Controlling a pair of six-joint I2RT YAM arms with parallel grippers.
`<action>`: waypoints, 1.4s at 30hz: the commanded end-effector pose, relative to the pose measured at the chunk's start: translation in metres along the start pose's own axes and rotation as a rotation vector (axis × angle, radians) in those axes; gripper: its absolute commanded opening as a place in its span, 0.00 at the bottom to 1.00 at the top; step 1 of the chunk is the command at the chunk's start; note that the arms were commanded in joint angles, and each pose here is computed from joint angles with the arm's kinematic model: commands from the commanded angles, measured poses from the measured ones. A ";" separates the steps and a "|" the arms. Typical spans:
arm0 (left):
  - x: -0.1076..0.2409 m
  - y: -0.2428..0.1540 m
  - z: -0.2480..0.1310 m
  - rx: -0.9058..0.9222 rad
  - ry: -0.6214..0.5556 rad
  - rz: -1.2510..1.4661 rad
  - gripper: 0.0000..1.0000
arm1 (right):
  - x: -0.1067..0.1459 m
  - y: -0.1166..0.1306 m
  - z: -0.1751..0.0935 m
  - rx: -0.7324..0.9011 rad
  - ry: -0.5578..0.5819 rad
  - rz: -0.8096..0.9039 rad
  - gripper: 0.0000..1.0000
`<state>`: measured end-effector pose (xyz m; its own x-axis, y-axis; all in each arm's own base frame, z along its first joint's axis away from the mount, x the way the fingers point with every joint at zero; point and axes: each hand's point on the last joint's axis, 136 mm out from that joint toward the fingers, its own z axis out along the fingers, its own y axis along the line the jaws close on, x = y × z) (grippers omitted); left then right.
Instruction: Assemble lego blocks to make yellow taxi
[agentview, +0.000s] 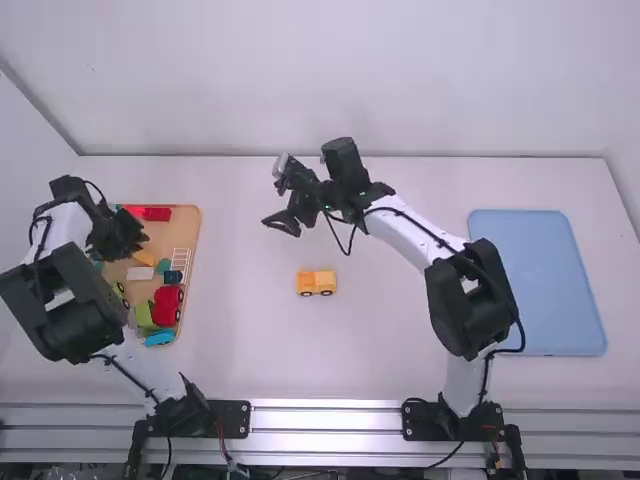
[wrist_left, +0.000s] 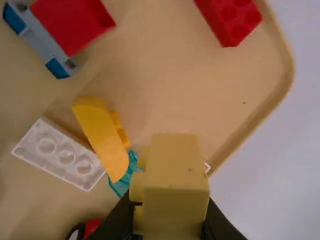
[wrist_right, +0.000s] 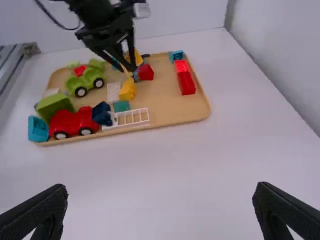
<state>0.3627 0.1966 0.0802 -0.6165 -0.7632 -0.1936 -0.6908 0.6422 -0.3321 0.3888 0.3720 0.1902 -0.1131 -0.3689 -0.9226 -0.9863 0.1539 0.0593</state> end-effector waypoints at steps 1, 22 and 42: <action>0.003 -0.023 -0.038 0.017 -0.116 0.115 0.02 | -0.005 -0.017 -0.009 0.027 -0.024 0.090 0.99; 0.202 -0.250 -0.044 0.394 -0.565 1.480 0.02 | 0.032 -0.018 -0.066 -0.175 -0.111 0.364 0.85; 0.244 -0.301 -0.017 0.593 -0.584 1.437 0.02 | 0.055 -0.025 -0.050 -0.057 -0.202 0.528 0.73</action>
<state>0.4178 -0.1757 0.1510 -0.2606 0.3993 -0.8790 0.5803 0.7924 0.1879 0.3994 0.2978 0.1652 -0.5413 -0.0751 -0.8375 -0.8326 0.1871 0.5214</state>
